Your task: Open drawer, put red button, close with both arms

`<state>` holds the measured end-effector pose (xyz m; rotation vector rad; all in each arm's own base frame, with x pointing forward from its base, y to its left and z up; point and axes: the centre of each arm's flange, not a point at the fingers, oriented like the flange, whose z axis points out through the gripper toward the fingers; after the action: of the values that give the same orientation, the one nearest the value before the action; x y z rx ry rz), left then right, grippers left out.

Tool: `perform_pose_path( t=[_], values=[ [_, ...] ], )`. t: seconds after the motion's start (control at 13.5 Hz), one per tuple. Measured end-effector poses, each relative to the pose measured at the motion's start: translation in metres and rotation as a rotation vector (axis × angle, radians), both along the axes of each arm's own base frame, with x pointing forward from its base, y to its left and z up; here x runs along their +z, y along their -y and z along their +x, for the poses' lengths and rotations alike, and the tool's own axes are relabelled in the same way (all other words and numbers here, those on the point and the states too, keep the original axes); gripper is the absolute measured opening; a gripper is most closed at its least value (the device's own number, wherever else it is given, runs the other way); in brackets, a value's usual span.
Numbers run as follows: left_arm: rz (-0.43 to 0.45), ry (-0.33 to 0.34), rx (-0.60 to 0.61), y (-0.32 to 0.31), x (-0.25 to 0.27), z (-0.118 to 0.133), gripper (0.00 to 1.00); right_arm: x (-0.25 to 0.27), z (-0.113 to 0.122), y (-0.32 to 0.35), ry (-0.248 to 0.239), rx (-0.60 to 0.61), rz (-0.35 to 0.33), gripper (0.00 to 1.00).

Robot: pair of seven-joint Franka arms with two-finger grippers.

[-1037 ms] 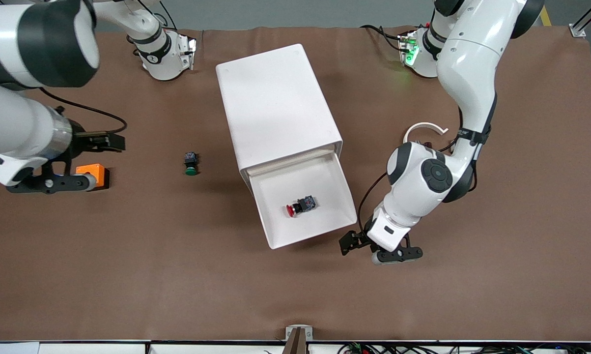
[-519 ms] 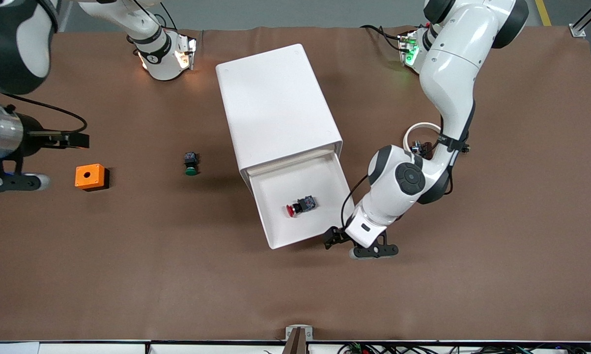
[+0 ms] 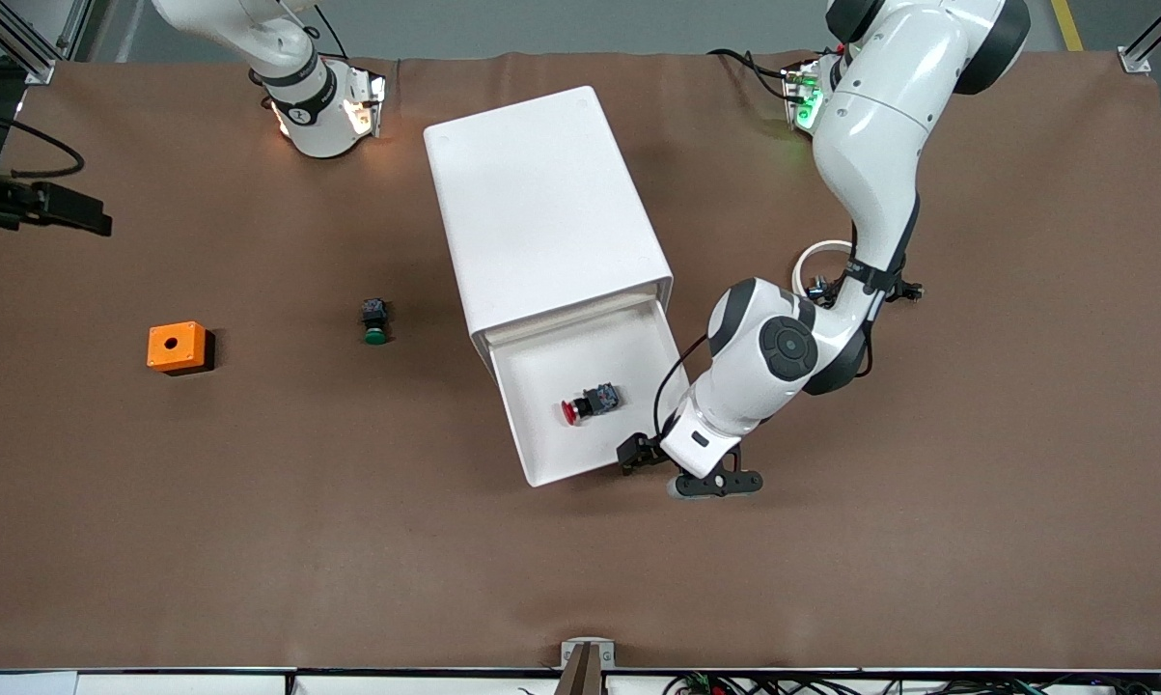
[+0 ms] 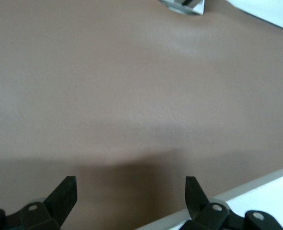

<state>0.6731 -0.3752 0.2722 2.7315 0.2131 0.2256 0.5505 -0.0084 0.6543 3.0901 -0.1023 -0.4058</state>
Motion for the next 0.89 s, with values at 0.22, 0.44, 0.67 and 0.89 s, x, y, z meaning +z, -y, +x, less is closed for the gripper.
perform_pose_path(
  t=[0.22, 0.44, 0.67, 0.89],
  values=[
    [-0.033, -0.081, 0.01, 0.005, -0.002, -0.006, 1.0, -0.005, -0.012, 0.0, 0.004, -0.017, 0.013, 1.0],
    [-0.034, -0.148, -0.024, 0.018, 0.0, -0.017, 1.0, -0.008, -0.012, -0.032, 0.007, -0.035, -0.006, 1.0],
    [-0.042, -0.205, -0.04, 0.034, 0.002, -0.03, 1.0, -0.005, -0.013, -0.051, 0.025, -0.02, -0.014, 1.0],
    [-0.058, -0.233, -0.037, 0.048, 0.004, -0.04, 1.0, 0.005, -0.019, -0.041, 0.042, -0.031, -0.002, 1.0]
  ],
)
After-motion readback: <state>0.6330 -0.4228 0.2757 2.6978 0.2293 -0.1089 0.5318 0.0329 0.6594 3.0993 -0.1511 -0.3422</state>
